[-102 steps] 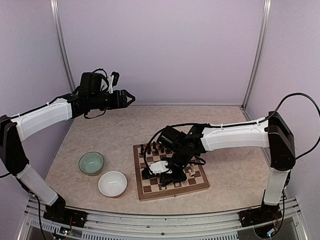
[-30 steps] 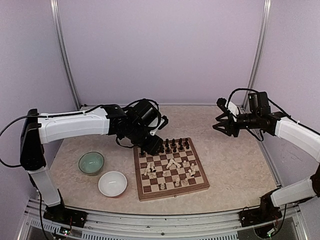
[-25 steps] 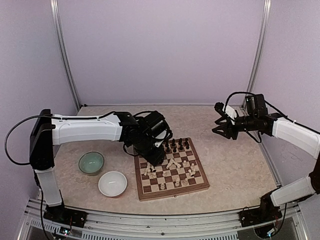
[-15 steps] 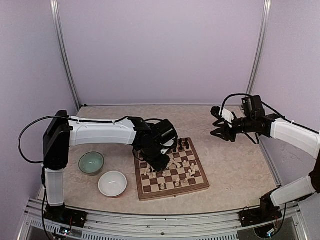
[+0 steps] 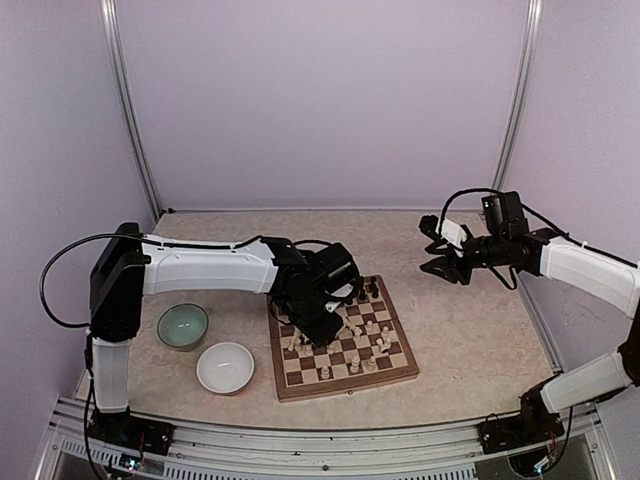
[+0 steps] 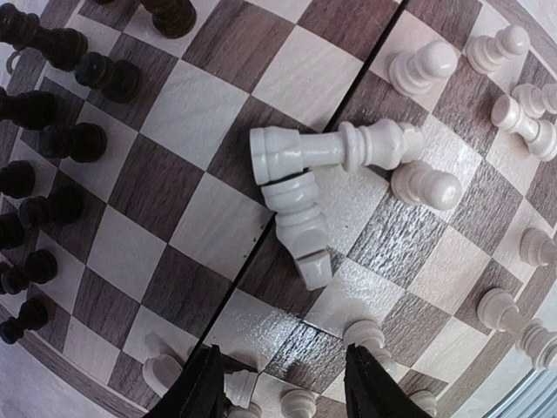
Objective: Set up the chess pieces on the board
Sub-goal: Pick up the pawn from the chessboard.
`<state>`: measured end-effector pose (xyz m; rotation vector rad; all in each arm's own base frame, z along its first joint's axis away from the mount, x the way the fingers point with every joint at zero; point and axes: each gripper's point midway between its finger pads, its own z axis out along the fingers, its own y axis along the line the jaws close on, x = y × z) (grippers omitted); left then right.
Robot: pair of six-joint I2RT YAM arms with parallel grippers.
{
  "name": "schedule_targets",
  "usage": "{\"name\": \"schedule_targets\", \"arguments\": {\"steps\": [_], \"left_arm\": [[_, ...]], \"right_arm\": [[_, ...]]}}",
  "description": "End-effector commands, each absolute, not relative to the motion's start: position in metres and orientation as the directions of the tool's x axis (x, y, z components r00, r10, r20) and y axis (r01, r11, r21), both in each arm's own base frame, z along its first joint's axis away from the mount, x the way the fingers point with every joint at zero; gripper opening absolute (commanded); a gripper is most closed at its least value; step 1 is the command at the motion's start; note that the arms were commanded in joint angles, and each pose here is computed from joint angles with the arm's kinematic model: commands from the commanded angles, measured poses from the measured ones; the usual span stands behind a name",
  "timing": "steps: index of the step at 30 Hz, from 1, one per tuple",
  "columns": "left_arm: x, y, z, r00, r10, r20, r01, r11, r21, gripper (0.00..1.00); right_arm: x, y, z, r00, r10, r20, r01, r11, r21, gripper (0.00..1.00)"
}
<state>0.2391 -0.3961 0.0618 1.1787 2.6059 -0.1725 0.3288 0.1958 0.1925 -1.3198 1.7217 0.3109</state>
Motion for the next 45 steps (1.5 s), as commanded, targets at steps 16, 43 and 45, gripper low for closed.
{"name": "schedule_targets", "arguments": {"steps": [16,43,45], "left_arm": [[0.222,-0.422,0.080,-0.622,0.693,-0.365,0.759,0.647,-0.065,0.44],[0.219,-0.410,0.059,-0.616,0.734,-0.286,0.772,0.635,-0.034,0.14],[0.222,-0.410,0.070,-0.617,0.723,-0.311,0.767,0.641,-0.031,0.13]], "right_arm": [[0.325,0.199,0.178,-0.017,-0.657,-0.754,-0.877,0.372,-0.304,0.46],[0.325,0.198,0.174,-0.023,-0.666,-0.746,-0.878,0.370,-0.303,0.47],[0.325,0.199,0.174,-0.021,-0.664,-0.747,-0.879,0.368,-0.303,0.47]]}}
